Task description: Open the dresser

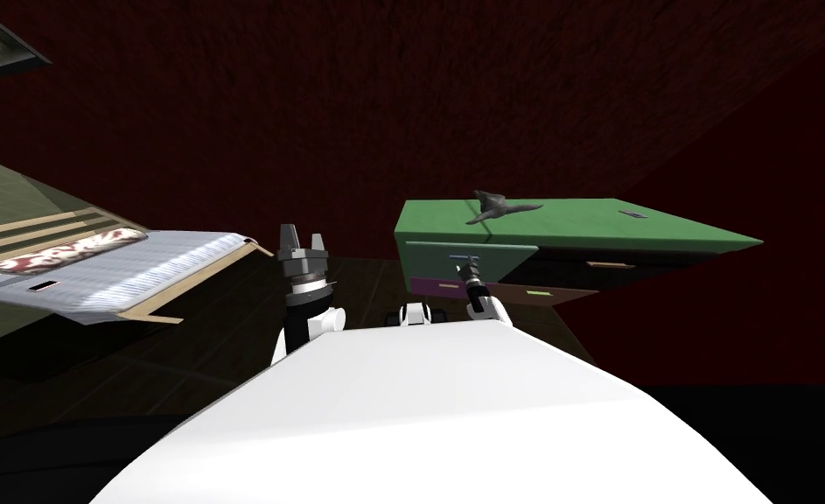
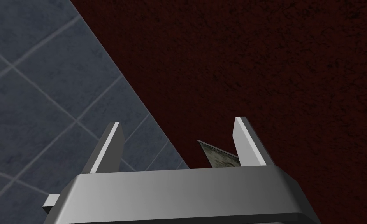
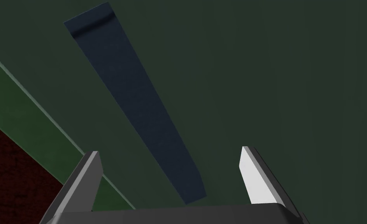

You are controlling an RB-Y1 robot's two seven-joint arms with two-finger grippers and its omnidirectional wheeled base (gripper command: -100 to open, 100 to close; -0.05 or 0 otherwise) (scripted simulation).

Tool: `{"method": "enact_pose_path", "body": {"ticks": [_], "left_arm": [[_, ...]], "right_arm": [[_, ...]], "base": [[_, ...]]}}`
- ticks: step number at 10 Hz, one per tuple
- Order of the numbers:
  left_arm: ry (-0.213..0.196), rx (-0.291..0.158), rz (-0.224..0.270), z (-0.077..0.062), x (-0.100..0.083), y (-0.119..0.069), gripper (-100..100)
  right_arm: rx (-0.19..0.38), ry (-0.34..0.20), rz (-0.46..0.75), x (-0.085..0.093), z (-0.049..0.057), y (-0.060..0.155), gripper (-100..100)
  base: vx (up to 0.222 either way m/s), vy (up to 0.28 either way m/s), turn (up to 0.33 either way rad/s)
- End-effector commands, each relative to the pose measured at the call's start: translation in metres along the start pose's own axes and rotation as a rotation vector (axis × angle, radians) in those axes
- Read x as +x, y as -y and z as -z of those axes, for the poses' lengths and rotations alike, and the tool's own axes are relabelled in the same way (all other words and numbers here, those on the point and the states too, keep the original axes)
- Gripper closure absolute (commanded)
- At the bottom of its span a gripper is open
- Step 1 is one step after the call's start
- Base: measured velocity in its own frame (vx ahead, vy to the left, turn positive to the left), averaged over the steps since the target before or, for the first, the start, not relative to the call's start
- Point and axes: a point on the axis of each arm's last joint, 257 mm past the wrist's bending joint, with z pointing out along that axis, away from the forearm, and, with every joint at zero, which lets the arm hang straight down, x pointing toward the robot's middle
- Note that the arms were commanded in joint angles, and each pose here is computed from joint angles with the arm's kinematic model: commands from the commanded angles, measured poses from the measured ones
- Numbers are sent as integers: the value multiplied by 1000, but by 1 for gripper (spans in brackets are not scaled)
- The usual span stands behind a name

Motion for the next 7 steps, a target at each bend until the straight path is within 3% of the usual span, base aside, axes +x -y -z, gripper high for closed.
{"method": "enact_pose_path", "body": {"ticks": [1,2,3,7], "left_arm": [[0,0,0,0,0,0,0],[0,0,0,0,0,0,0],[0,0,0,0,0,0,0],[0,0,0,0,0,0,0]], "right_arm": [[1,-5,-15,-5,-1,-3,-100],[0,-6,-17,-6,-1,-4,-100],[0,-6,-17,-5,-1,-4,100],[1,-10,-16,-8,2,-1,100]], "base": [[9,9,0],[0,0,0],[0,0,0],[-158,32,9]]}}
